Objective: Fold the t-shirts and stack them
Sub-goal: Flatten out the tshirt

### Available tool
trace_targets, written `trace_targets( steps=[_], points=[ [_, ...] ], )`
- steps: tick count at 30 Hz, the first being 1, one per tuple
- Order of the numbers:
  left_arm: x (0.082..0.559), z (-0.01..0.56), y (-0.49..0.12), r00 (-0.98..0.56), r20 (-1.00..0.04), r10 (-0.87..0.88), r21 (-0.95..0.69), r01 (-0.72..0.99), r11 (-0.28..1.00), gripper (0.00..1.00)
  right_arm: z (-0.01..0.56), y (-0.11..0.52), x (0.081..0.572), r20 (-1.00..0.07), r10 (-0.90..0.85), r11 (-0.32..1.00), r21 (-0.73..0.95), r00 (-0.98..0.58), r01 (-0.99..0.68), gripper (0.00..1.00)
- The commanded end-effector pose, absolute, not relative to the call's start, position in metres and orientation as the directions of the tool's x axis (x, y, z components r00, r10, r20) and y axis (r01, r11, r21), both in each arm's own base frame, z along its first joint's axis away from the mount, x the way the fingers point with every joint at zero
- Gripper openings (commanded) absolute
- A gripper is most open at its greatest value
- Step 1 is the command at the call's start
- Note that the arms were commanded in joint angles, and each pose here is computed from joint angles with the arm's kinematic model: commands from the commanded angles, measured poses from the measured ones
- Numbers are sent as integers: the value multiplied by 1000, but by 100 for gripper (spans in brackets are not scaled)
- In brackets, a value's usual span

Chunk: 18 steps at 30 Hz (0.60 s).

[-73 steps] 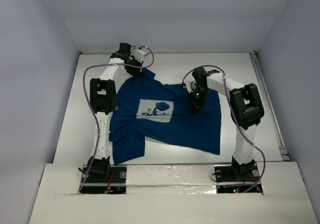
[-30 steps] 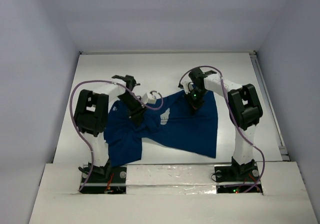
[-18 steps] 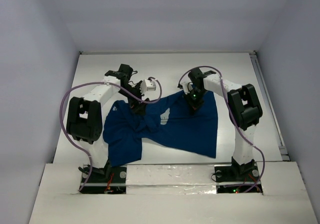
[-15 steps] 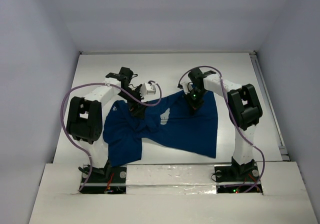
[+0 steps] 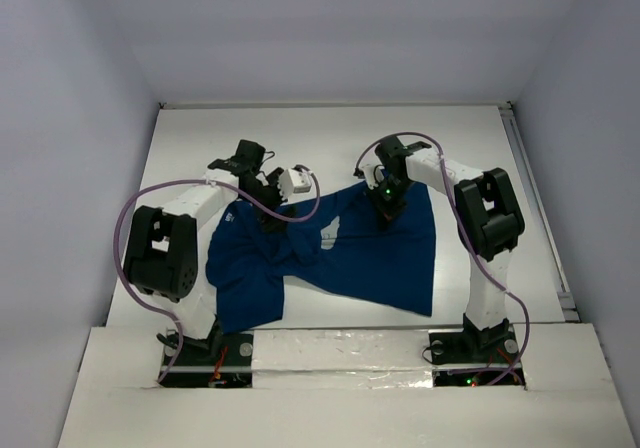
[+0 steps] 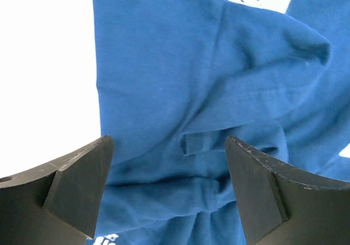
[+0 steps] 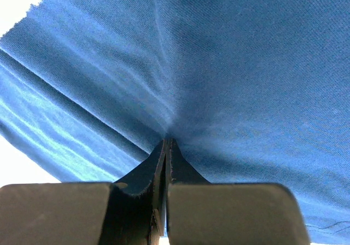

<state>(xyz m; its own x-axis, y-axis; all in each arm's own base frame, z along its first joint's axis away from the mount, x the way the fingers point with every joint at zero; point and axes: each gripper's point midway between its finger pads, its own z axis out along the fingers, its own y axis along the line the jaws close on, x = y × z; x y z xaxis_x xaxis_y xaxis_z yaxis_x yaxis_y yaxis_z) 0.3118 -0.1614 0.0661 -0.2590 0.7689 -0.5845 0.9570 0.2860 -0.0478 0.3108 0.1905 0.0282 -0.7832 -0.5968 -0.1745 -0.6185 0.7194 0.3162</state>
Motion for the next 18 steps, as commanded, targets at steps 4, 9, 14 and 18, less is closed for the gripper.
trace_targets(
  steps=[4, 9, 14, 18],
  points=[
    [316, 73, -166, -225, -615, 756, -18, 962, 272, 78, 51, 200, 316, -251, -602, 691, 312, -758, -652, 0],
    [307, 67, -168, -220, -603, 767, -51, 970, 239, 72, 52, 201, 317, -253, -603, 689, 314, -757, -654, 0],
    [297, 59, -168, -228, -581, 781, -108, 973, 204, 68, 54, 201, 317, -257, -602, 688, 314, -756, -654, 0],
    [294, 54, -168, -230, -577, 783, -127, 973, 192, 71, 53, 201, 316, -255, -603, 687, 316, -756, -655, 0]
  ],
)
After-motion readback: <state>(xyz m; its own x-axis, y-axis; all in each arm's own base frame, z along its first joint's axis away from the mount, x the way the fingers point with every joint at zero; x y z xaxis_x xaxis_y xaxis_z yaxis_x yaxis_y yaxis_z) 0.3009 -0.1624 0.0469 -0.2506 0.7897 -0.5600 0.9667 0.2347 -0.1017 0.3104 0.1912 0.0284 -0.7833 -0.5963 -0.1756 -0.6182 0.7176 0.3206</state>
